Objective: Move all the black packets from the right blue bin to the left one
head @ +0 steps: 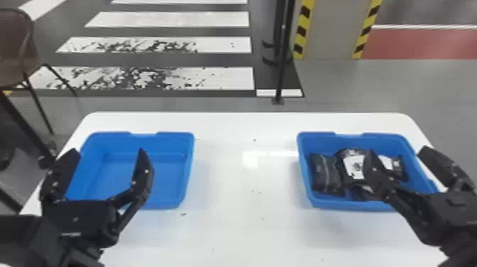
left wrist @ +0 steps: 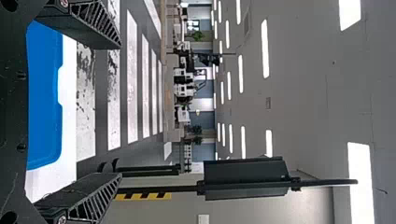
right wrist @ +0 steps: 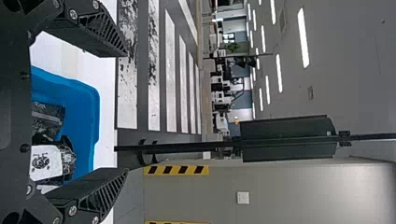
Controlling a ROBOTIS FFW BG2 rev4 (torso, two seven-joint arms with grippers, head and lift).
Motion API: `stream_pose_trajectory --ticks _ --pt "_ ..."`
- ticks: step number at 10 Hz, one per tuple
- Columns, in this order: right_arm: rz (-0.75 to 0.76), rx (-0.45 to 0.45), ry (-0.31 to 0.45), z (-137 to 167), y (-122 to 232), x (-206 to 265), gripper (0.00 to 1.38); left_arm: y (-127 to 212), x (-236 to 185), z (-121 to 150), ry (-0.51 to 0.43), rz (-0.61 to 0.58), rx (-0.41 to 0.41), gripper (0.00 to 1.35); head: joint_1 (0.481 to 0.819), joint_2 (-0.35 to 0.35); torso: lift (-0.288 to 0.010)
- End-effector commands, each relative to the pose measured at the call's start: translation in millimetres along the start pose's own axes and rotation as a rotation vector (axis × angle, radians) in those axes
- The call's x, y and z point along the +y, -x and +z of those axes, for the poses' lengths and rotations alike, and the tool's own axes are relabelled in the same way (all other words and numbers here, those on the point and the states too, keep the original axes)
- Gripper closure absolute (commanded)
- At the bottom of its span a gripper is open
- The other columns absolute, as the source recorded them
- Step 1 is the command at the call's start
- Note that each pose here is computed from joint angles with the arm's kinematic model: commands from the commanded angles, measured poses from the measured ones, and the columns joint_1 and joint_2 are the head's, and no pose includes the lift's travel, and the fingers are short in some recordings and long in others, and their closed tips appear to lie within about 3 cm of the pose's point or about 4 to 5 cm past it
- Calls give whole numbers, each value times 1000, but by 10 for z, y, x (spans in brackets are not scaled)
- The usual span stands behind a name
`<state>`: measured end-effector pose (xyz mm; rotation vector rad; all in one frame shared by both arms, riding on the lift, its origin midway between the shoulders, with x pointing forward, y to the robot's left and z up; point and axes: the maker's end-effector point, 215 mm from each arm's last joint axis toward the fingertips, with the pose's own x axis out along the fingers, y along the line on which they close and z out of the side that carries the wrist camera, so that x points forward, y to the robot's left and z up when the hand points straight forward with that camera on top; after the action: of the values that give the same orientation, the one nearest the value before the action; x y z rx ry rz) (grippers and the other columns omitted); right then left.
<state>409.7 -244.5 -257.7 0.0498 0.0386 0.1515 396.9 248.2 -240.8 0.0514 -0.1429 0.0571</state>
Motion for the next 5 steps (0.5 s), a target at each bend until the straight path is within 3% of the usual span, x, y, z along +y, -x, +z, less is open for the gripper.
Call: stream_pose_trajectory --ticks 1,2,3,5 --pt "6 -11 0 22 0 8 150 3 -70 -43 54 -13 13 50 695 6 -140" --pt "12 -18 1 24 -6 9 150 10 -123 -13 91 -22 -9 51 695 4 -140" --pt "13 -21 1 32 -6 13 148 30 -96 133 39 -19 -62 67 695 -4 -140" --pt "11 -21 -2 20 -6 6 154 8 -108 139 29 -26 -63 78 695 -9 -140"
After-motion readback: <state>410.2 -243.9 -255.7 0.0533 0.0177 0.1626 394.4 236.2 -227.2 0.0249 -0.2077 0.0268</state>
